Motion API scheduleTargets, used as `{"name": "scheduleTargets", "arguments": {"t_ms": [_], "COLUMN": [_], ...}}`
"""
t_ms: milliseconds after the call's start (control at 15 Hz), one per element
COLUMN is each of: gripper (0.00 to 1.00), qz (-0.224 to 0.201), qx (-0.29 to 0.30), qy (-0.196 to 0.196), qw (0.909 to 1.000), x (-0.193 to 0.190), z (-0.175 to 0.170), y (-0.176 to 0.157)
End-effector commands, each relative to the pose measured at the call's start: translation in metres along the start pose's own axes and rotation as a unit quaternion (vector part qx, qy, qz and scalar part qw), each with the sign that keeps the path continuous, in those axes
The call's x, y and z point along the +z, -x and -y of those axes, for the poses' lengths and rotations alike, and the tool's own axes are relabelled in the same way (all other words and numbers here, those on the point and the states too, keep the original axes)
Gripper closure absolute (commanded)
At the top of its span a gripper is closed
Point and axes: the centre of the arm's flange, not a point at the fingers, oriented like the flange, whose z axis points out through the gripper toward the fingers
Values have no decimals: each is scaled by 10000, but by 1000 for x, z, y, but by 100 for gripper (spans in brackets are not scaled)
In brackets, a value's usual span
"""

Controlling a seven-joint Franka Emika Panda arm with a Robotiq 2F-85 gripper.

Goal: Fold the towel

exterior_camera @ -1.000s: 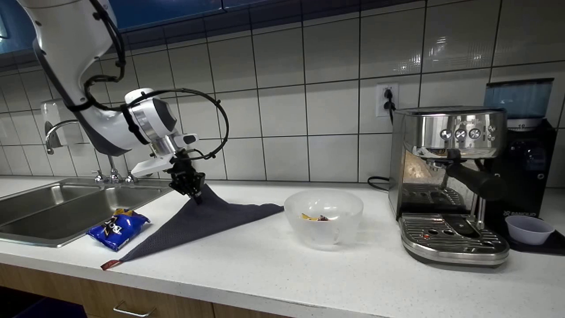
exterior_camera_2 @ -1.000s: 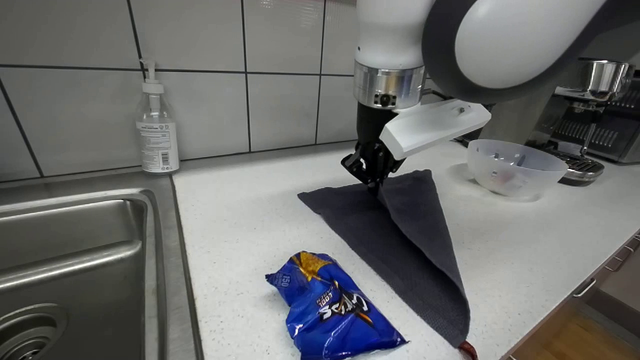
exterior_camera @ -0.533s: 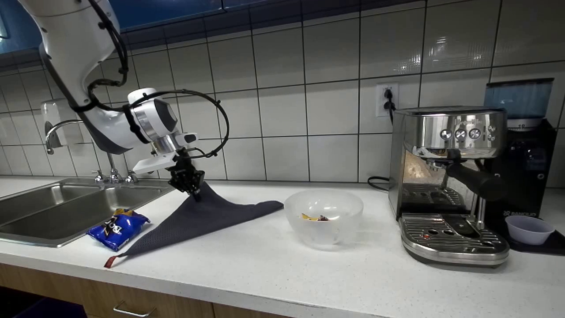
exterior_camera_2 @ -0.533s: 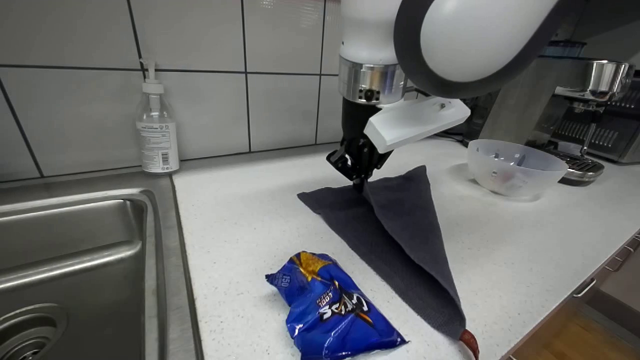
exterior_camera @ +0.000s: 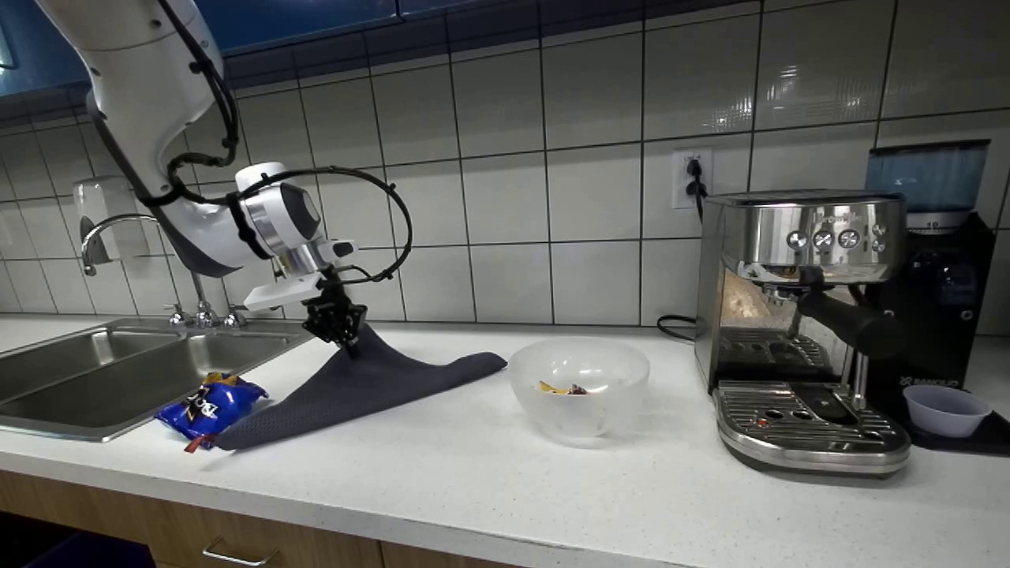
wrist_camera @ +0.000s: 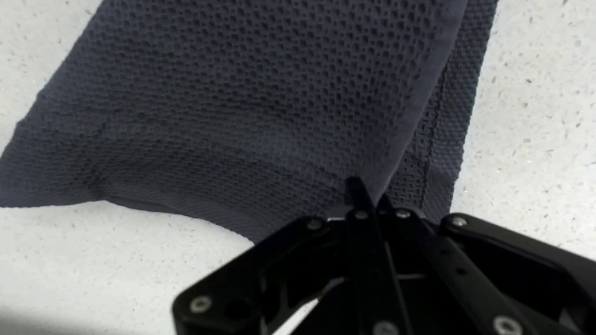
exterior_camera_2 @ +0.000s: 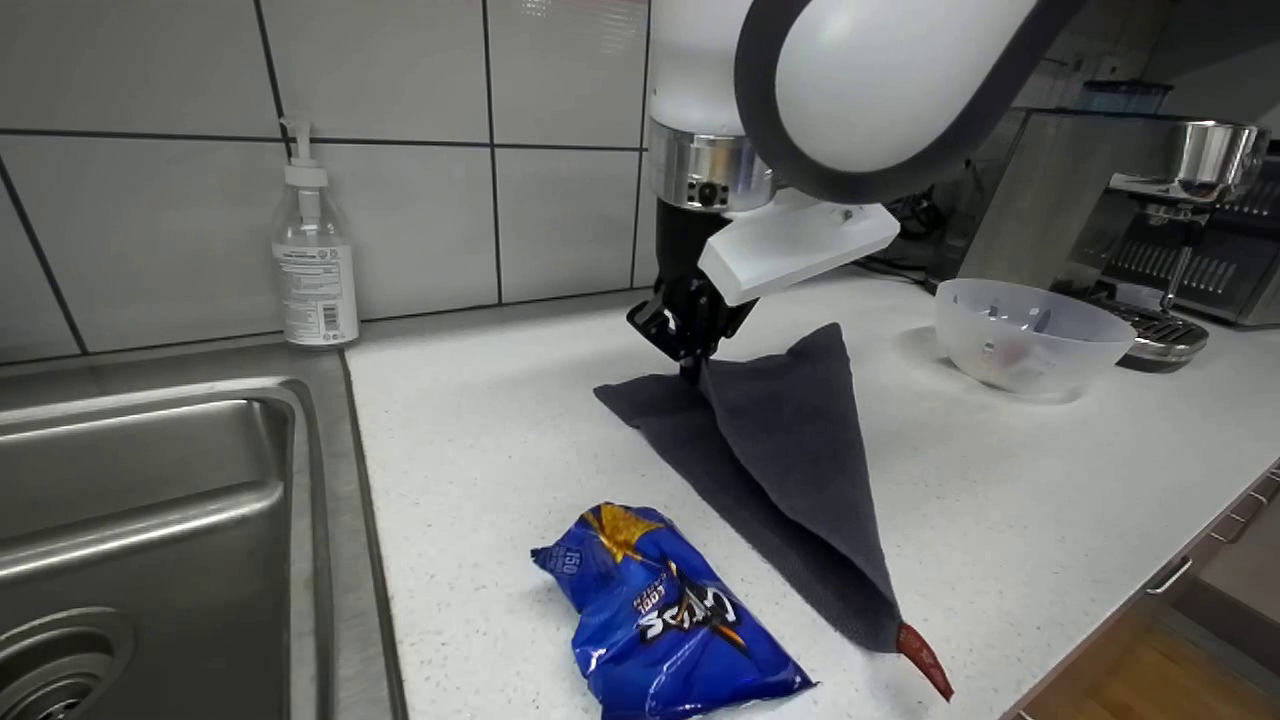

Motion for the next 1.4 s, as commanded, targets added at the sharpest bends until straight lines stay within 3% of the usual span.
{"name": "scheduleTargets", "arguments": {"t_ms": [0,533,600,733,1333], "gripper": [99,99,73,66,1], "qz": [-18,39,47,41,109], "qx": [-134,-261,-285,-286,40], "qy": [-54,-131,-134,-155,-329], "qw": [9999,9996,9995,9995,9994], "x": [5,15,15,14,2], "z": [4,10,10,8,-10], "y": [-18,-22,-22,-21,-17]}}
